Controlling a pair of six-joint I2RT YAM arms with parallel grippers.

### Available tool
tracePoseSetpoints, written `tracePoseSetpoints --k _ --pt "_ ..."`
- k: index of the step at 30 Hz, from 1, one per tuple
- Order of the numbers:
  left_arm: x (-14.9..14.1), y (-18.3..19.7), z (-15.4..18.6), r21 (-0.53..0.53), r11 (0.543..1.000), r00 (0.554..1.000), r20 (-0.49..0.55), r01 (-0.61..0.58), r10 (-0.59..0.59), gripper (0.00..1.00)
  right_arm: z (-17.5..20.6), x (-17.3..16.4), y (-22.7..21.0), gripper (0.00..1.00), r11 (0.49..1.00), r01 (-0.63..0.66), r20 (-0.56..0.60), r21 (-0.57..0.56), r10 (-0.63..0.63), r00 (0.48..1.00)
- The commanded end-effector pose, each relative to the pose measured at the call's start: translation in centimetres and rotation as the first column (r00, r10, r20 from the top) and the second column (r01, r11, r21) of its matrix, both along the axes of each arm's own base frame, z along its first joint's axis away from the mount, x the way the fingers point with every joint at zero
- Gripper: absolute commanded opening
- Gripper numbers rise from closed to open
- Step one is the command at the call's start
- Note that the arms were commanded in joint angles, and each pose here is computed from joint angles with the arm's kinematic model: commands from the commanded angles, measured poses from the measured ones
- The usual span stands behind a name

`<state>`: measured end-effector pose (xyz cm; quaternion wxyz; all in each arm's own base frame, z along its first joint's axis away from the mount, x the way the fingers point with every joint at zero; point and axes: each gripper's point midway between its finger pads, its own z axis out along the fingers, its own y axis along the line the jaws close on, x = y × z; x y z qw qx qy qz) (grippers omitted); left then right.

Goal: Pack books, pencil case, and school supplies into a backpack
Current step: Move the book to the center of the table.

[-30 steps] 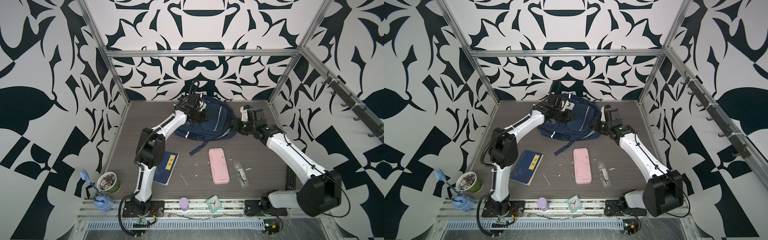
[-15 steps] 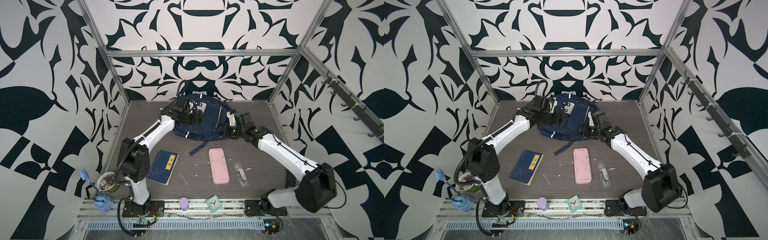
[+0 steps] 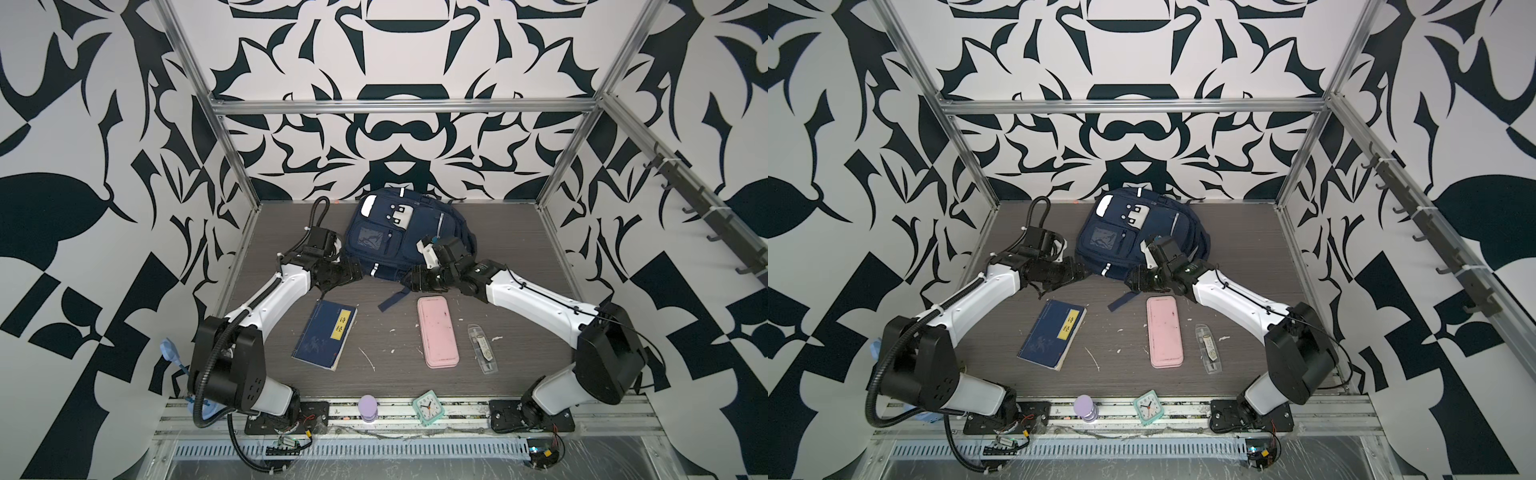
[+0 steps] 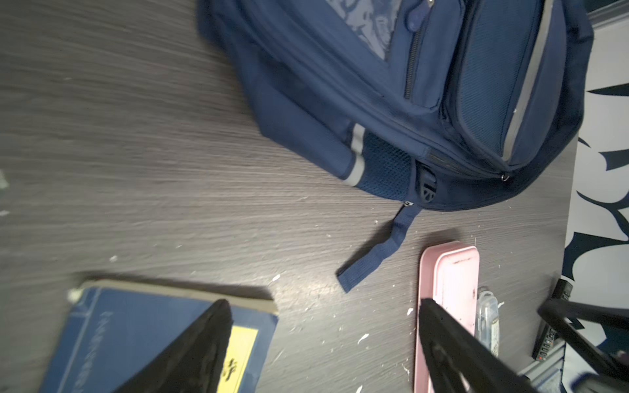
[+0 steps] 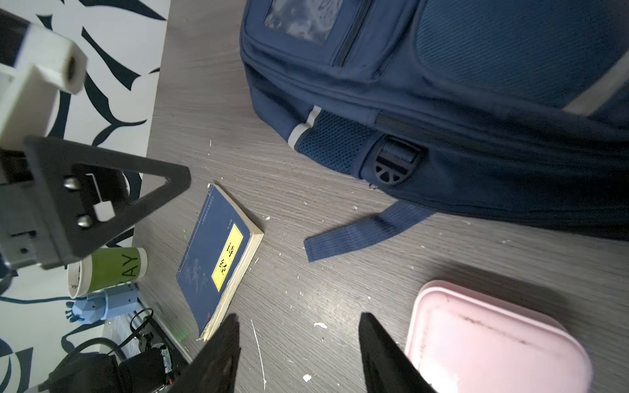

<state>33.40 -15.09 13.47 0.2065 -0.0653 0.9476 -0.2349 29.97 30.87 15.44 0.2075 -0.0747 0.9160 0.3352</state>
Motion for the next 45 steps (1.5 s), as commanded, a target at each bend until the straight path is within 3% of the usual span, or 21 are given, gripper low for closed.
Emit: tracePoseSetpoints --k 1,10,17,30,38,45 --pt "-1.0 2.0 -0.3 0.02 0.999 0.999 -0.018 -0.043 0.043 0.89 0.4 -0.6 2.4 0.59 0.999 -0.038 0.009 0.038 0.038 0.999" --pt "-3.6 6.6 -4.2 0.108 0.967 0.968 -0.074 -0.231 0.239 0.89 -2.4 -3.4 7.5 0.57 0.986 -0.159 -0.065 0.038 0.162 0.985" --pt "-4.8 9.5 -7.1 0.022 0.91 0.901 -0.137 -0.414 0.413 0.89 -4.7 -5.1 11.3 0.56 0.969 -0.245 -0.111 0.031 0.247 0.963" --pt "-4.1 10.0 -11.2 0.041 0.906 0.877 -0.232 -0.422 0.42 0.89 -8.7 -5.4 14.5 0.56 0.954 -0.297 -0.176 0.035 0.298 0.938" --pt "-4.8 8.8 -12.6 -0.011 0.91 0.873 -0.287 -0.414 0.394 0.88 -10.2 -4.3 16.5 0.55 0.954 -0.294 -0.206 0.048 0.298 0.932" --pt "-5.0 8.0 -11.8 -0.059 0.913 0.884 -0.284 -0.403 0.372 0.88 -11.5 -3.0 16.7 0.44 0.968 -0.249 -0.241 0.033 0.249 0.938"
